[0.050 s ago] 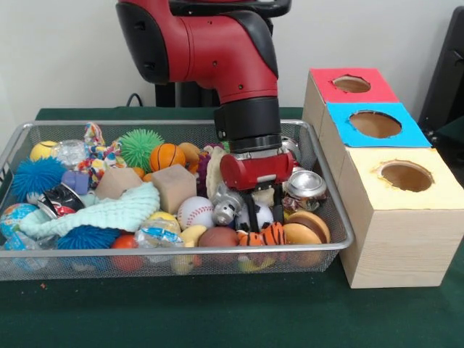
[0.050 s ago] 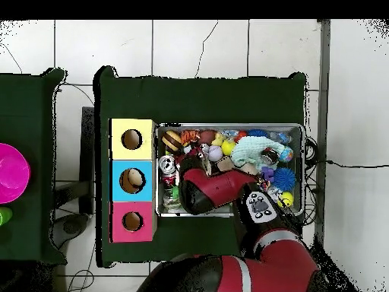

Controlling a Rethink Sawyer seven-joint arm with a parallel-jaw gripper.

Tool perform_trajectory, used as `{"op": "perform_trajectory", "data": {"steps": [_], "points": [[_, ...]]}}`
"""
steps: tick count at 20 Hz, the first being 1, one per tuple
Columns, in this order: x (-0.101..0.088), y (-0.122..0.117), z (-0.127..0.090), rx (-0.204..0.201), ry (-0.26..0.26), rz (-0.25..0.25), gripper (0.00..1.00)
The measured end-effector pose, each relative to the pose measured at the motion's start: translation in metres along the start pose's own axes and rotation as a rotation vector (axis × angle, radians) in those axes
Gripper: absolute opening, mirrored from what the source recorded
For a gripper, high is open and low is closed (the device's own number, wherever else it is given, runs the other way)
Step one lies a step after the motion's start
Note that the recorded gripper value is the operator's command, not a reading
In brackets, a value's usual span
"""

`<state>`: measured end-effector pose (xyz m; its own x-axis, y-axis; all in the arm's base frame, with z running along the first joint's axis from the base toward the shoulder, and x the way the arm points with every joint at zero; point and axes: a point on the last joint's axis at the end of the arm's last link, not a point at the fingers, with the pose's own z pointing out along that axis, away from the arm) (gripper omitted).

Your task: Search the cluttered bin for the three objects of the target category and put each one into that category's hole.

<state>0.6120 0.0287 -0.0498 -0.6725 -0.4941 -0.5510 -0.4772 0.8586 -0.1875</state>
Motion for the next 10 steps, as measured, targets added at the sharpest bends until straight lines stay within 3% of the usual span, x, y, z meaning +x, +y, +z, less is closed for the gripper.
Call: {"op": "perform_trajectory", "data": {"steps": [6, 10], "points": [[-0.007, -0.006, -0.001, 0.011, -0.011, -0.003, 0.0], [-0.009, -0.018, -0.011, 0.017, 0.034, 0.01, 0.0]]}}
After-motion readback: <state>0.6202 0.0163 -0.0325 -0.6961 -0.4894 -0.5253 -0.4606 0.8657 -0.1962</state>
